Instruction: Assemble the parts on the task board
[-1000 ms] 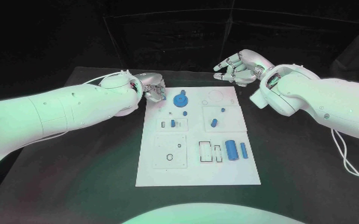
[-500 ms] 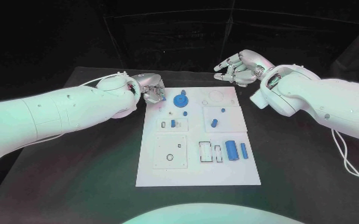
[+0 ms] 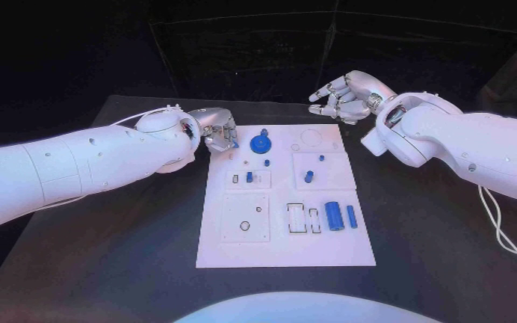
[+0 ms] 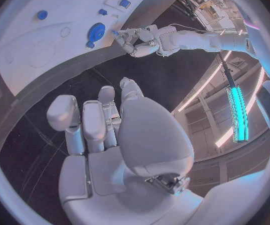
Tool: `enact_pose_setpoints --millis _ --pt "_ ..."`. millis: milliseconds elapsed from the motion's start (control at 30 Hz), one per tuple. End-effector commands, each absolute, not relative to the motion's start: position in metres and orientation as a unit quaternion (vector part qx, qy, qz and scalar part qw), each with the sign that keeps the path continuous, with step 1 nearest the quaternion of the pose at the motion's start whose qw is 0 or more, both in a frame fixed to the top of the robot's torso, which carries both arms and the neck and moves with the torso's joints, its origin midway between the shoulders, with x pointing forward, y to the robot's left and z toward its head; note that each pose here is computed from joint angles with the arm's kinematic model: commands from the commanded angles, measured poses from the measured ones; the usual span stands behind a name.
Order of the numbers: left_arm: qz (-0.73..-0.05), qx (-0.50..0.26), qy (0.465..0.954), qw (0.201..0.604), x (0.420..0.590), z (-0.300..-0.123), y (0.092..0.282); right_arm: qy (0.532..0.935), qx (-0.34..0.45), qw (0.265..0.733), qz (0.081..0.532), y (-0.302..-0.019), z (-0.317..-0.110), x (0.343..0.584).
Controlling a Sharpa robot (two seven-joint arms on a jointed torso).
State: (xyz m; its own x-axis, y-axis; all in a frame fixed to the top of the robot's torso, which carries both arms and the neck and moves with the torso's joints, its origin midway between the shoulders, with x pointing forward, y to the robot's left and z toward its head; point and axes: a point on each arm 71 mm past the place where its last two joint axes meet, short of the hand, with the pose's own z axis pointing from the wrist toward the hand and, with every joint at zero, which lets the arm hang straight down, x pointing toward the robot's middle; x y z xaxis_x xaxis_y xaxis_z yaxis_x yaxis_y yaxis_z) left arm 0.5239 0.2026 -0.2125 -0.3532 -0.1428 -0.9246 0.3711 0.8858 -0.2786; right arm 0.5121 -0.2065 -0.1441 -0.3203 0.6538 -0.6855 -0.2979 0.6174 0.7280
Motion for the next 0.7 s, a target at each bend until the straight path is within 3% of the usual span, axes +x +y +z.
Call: enact_pose_setpoints --millis 33,367,700 --pt "-0.218 0.091 0.808 0.540 0.5189 -0.2147 0.2022 0.696 0.123 0.568 0.422 -0.2058 -0.1426 0.5115" --pt "-0.200 0.111 0.824 0.519 0.5122 -0.2161 0.2043 0.696 0.124 0.569 0.421 -0.2066 -0.1426 0.5113" --pt "-0.198 0.122 0.820 0.523 0.5113 -0.2153 0.1999 0.695 0.124 0.569 0.421 -0.2065 -0.1426 0.5113"
